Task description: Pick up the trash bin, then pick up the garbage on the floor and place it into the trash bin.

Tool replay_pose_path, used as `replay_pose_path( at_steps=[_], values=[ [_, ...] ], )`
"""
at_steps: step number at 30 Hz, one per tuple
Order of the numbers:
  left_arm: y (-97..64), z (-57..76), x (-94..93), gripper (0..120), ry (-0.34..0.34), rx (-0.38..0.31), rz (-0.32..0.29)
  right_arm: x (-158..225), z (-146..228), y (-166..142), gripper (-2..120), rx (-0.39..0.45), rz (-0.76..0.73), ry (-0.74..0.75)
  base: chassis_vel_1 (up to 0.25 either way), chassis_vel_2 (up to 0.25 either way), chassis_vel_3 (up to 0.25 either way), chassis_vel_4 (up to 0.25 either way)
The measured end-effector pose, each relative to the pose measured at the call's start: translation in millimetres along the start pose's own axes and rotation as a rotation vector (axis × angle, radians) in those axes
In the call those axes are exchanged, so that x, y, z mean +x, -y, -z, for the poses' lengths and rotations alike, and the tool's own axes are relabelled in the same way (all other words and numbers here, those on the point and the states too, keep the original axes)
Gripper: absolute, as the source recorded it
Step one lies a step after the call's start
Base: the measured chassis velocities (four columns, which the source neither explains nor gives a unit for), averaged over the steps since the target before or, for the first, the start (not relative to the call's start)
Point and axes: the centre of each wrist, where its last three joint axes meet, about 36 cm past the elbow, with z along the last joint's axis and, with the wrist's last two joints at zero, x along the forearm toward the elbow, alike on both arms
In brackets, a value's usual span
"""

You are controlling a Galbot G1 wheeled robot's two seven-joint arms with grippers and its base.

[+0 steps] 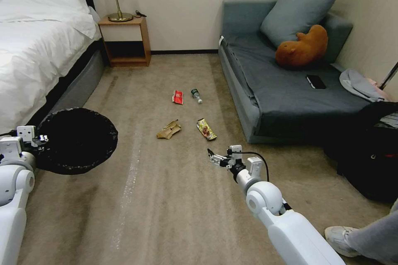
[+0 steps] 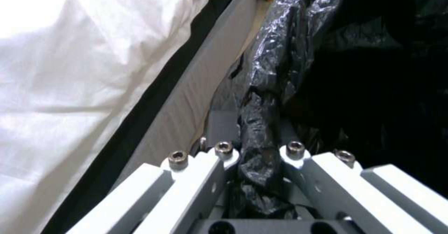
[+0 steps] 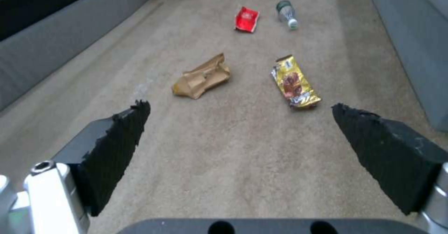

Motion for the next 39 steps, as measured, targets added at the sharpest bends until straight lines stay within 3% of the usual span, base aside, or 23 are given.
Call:
replay_pose_path(
  at_steps=[39],
  values=[
    [-0.4,-6.3,-13.7,3,-0.010,-0.007,0.009,-17,-12,1,100,0.002,0.001,-0.034,-0.064,0.058,0.065,-0.057]
  ],
)
